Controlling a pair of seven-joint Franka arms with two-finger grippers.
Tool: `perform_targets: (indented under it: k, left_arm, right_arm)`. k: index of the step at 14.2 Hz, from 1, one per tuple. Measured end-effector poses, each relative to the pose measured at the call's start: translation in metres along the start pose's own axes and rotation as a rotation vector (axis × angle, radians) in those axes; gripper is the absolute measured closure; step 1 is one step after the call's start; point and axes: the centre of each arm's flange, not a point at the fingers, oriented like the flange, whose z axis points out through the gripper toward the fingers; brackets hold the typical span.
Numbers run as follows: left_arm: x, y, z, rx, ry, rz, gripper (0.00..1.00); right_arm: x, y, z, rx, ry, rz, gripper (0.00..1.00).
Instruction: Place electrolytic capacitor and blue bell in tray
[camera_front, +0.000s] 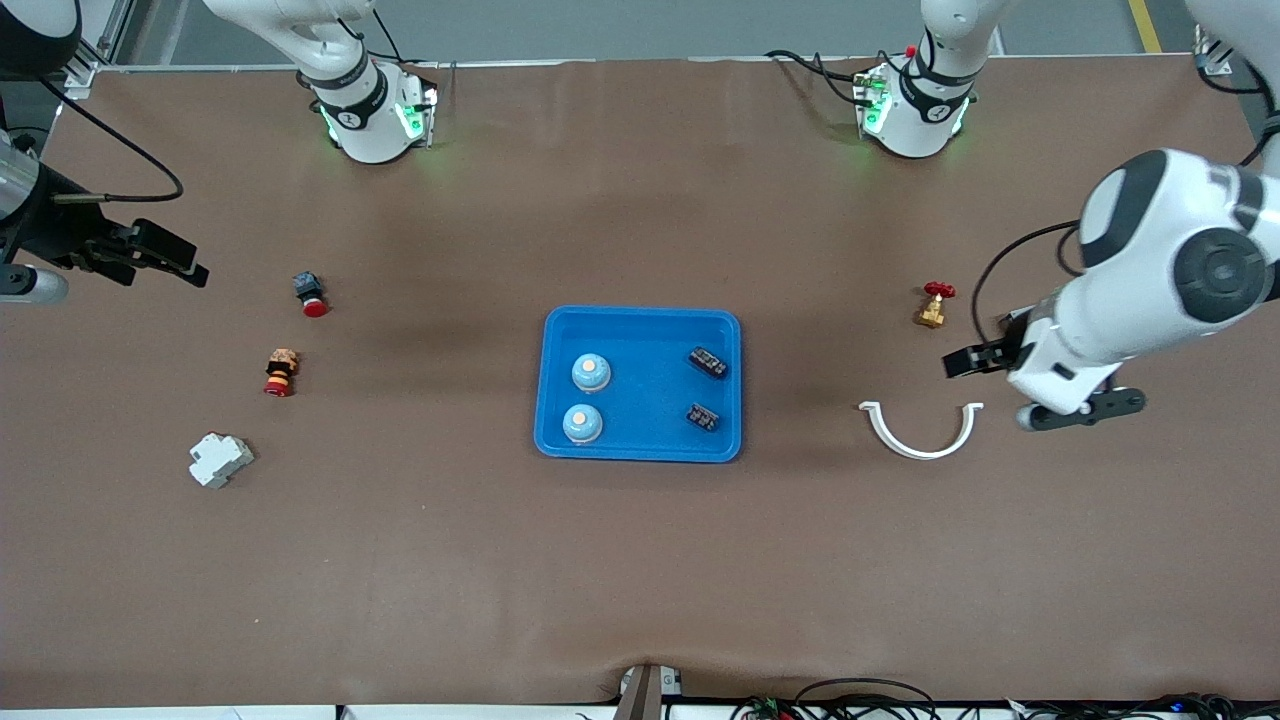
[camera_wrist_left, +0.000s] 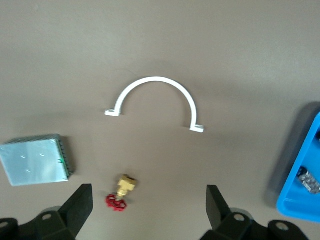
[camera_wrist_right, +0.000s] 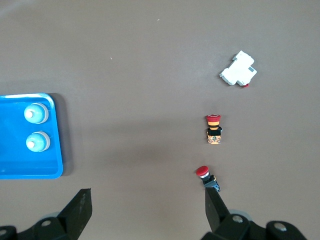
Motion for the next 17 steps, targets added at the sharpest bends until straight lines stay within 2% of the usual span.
perform_targets:
  k: [3, 5, 7, 12, 17]
  left_arm:
    - [-0.007, -0.045, -0.026, -0.031, 0.02, 0.052, 0.0]
    - [-0.008, -0.055, -0.041, -0.041, 0.039, 0.046, 0.0]
    - [-0.009, -0.051, -0.06, -0.047, 0.06, 0.022, 0.0]
    - [-0.02, -0.021, -0.106, -0.057, 0.12, 0.043, 0.0]
    - [-0.017, -0.033, -0.105, -0.054, 0.113, 0.022, 0.0]
  right_arm:
    - [0.0, 0.003, 0.001, -0.004, 0.006, 0.003, 0.0]
    - [0.0, 0.005, 0.0, -0.027, 0.015, 0.001, 0.0]
    - [0.0, 0.005, 0.0, -0.051, 0.02, -0.008, 0.0]
    - [0.001, 0.004, -0.002, -0.061, 0.03, -0.012, 0.0]
    - [-0.001, 0.0, -0.006, -0.121, 0.051, -0.038, 0.0]
